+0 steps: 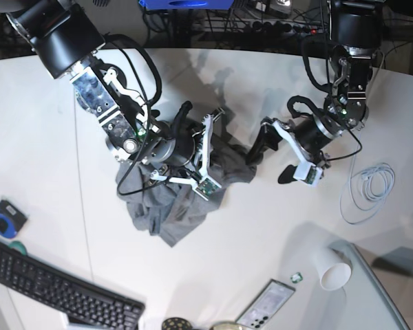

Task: Layout the t-shirt on the table in an organized manner, then fold the t-shirt properly
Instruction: 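Reach the left gripper to the shirt and grasp another edge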

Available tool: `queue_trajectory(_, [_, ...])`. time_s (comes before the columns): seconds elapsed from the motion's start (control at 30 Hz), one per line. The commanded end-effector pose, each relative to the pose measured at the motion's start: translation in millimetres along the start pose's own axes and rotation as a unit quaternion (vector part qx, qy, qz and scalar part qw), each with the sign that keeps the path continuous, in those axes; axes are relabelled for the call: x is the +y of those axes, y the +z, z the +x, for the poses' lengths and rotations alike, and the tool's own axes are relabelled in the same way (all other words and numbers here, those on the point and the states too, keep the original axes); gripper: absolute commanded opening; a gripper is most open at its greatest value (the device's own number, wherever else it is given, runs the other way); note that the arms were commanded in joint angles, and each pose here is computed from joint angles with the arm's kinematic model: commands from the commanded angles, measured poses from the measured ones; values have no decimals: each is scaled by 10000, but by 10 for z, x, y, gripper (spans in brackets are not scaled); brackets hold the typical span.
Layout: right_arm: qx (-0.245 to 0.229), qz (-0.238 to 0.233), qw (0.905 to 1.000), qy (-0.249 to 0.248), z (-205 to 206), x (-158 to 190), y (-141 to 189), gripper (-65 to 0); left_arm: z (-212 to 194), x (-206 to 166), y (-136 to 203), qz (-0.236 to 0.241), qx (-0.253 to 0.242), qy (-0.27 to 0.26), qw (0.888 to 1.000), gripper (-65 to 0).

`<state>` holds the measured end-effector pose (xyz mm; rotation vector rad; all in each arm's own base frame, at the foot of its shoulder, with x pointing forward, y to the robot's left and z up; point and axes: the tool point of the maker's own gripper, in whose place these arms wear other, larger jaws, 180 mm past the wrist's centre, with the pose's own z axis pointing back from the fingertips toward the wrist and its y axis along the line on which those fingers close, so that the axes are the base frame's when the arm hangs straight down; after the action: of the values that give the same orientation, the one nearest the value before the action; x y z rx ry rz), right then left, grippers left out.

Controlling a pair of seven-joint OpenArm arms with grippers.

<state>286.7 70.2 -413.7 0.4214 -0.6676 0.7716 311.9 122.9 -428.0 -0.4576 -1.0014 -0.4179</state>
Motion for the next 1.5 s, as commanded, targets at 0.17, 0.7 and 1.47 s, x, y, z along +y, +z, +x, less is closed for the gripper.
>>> queue_trajectory(0.17, [-267,-30,9996,56,178,-47,45,-648,168,-178,-225,-433,-115,-164,9989,-142])
queue_trajectory(0.7, [-236,-17,9997,36,141,-31,42,-648,-17,-79,-276,-396,175,-18,9991,-634])
queue_trajectory(1.47, [-1758,80,9822,654,921,376,821,-648,1390,160,444,349,-502,-2275,9719,-650])
